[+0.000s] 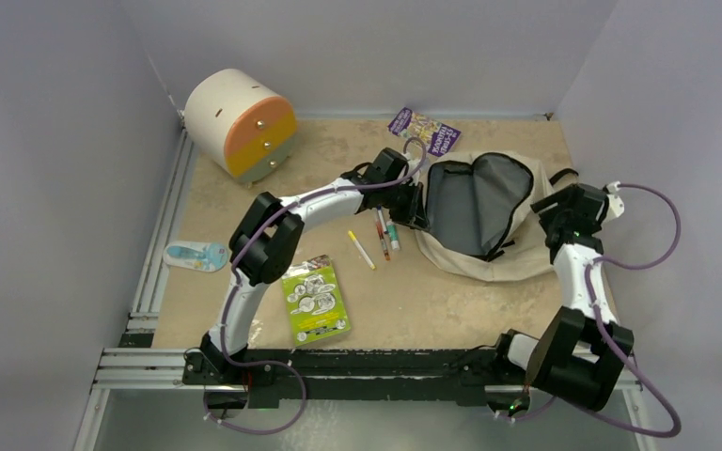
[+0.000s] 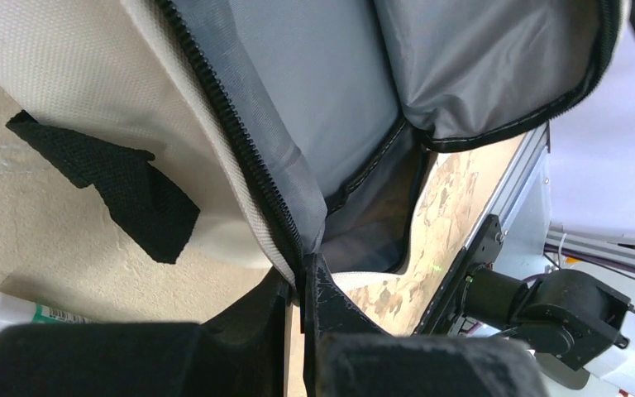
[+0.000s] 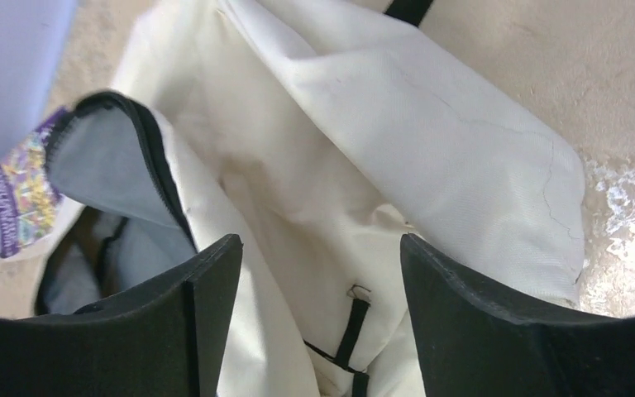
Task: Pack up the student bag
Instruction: Adjust the student bag at the center of the board.
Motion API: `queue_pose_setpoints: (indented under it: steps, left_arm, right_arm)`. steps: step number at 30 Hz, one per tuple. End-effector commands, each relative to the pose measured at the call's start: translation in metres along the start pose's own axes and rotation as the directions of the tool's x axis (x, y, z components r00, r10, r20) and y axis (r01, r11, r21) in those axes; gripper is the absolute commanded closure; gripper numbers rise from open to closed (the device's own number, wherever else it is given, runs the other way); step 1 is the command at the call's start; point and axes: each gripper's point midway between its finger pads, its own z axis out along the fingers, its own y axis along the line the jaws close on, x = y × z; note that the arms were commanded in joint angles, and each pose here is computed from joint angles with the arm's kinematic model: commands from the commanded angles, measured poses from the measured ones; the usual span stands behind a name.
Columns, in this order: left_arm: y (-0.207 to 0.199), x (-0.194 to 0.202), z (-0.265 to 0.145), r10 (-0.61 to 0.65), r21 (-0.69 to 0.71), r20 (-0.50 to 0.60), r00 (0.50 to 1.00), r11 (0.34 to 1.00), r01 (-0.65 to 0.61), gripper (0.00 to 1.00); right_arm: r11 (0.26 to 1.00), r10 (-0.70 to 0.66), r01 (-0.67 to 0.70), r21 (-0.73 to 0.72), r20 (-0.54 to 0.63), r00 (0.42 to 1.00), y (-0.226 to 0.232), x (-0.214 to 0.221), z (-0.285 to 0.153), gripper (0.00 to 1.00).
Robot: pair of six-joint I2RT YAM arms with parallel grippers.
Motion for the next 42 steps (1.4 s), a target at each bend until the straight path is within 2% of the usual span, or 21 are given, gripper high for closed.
queue_pose_setpoints:
  steps: [1,6,7,10,14,19,23,27,29,30,36,42]
  left_arm:
    - [-0.028,-0.013,-0.019,0.076,0.08,0.054,0.996,0.994,-0.08,1.0]
    - [-0.031,-0.01,-0.019,0.076,0.099,0.041,0.996,0.992,-0.08,1.0]
    - [-0.031,-0.01,-0.019,0.076,0.099,0.042,0.996,0.992,-0.08,1.0]
    - [-0.031,-0.01,-0.02,0.076,0.097,0.043,0.996,0.992,-0.08,1.0]
    - [-0.03,-0.008,-0.018,0.067,0.099,0.038,0.997,0.993,-0.07,1.0]
    - [-0.03,-0.007,-0.017,0.063,0.102,0.035,0.997,0.993,-0.066,1.0]
    - [-0.027,-0.006,-0.017,0.063,0.092,0.033,0.997,0.994,-0.065,1.0]
    - [-0.025,-0.004,-0.017,0.061,0.082,0.032,0.998,0.995,-0.064,1.0]
    - [-0.024,-0.004,-0.017,0.057,0.081,0.03,0.998,0.995,-0.06,1.0]
    - [-0.024,-0.004,-0.017,0.057,0.081,0.03,0.998,0.995,-0.059,1.0]
    - [-0.021,-0.003,-0.018,0.056,0.067,0.032,0.998,0.996,-0.058,1.0]
    - [-0.019,-0.002,-0.019,0.055,0.056,0.032,0.998,0.997,-0.057,1.0]
  right_arm:
    - [0.996,0.03,-0.02,-0.086,0.122,0.992,0.027,-0.042,-0.031,0.26]
    - [0.969,0.03,0.023,-0.246,0.211,0.977,0.07,-0.078,-0.074,0.24]
    - [0.951,0.011,0.053,-0.305,0.204,0.979,0.082,-0.079,-0.084,0.26]
    - [0.877,-0.01,0.081,-0.474,0.15,0.989,0.115,-0.072,-0.109,0.43]
    - [0.748,-0.091,0.107,-0.655,0.058,0.994,0.155,-0.042,-0.131,0.59]
    - [0.693,-0.227,0.128,-0.71,-0.045,0.973,0.196,0.03,-0.128,0.67]
    - [0.774,-0.274,0.125,-0.621,-0.15,0.95,0.185,0.074,-0.088,0.69]
    - [0.899,-0.229,0.154,-0.41,-0.14,0.963,0.143,0.075,-0.054,0.72]
    - [0.94,-0.197,0.159,-0.302,-0.101,0.975,0.122,0.068,-0.044,0.67]
    - [0.955,-0.181,0.151,-0.257,-0.099,0.978,0.111,0.068,-0.043,0.61]
    - [0.979,-0.201,0.203,-0.011,0.077,0.977,0.062,0.037,-0.029,0.49]
    - [0.984,-0.176,0.174,0.037,0.065,0.982,0.037,0.037,-0.008,0.47]
